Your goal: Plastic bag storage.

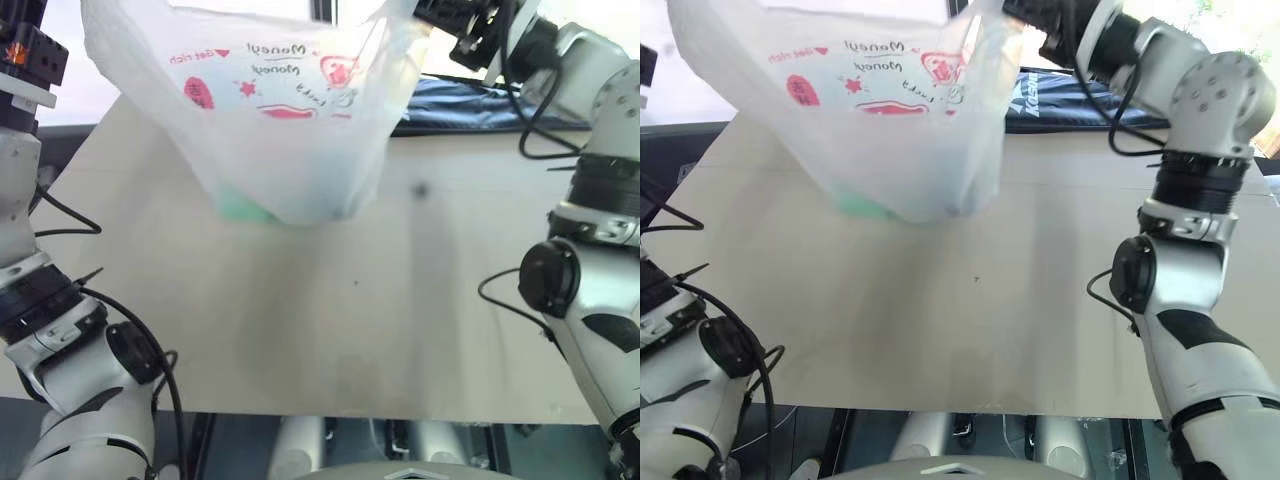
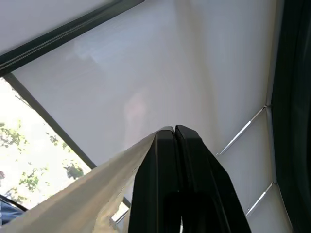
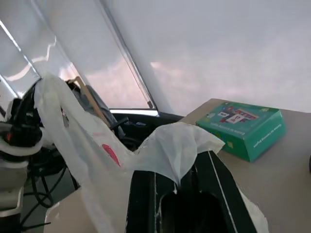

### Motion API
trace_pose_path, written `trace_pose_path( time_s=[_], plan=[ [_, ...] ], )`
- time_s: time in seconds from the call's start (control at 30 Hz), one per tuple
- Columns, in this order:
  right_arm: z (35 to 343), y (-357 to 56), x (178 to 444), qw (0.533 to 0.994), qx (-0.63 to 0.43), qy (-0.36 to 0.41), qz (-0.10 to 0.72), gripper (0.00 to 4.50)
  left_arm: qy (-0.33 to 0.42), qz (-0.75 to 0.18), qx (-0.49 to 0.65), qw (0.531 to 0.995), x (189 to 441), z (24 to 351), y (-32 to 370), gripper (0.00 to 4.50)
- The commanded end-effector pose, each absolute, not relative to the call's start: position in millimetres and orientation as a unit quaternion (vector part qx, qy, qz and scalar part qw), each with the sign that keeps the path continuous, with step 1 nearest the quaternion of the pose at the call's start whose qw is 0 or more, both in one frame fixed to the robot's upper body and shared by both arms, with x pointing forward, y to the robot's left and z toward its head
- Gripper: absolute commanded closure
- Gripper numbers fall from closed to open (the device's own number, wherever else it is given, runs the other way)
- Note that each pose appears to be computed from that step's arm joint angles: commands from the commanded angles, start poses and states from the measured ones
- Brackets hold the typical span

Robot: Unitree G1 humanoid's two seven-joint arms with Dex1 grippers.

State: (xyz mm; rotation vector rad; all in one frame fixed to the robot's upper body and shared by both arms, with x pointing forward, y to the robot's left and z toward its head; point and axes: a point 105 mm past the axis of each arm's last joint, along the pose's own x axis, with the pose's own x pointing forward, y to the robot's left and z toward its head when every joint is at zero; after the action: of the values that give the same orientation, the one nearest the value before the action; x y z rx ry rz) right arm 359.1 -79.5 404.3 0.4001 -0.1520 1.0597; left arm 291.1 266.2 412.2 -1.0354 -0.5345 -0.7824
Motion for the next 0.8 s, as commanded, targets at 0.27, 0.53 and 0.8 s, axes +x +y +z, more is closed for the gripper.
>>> trace_pose_path(
  time_s=[0.27,0.53,0.8],
  plan=[
    [428,-142,315,0.888,0.134,-0.099,0.429,4.50,-0.209,-0.414,-0.387,0.797,299,423,241,4.46],
    [351,-163,315,0.949,-0.004,-0.048,0.312,4.50,-0.152,-0.366,-0.222,0.891,328,375,219,4.46],
    [276,-175,293,0.931,-0.192,-0.043,0.308,4.50,-0.118,-0.340,-0.053,0.931,334,305,207,4.46]
  ],
)
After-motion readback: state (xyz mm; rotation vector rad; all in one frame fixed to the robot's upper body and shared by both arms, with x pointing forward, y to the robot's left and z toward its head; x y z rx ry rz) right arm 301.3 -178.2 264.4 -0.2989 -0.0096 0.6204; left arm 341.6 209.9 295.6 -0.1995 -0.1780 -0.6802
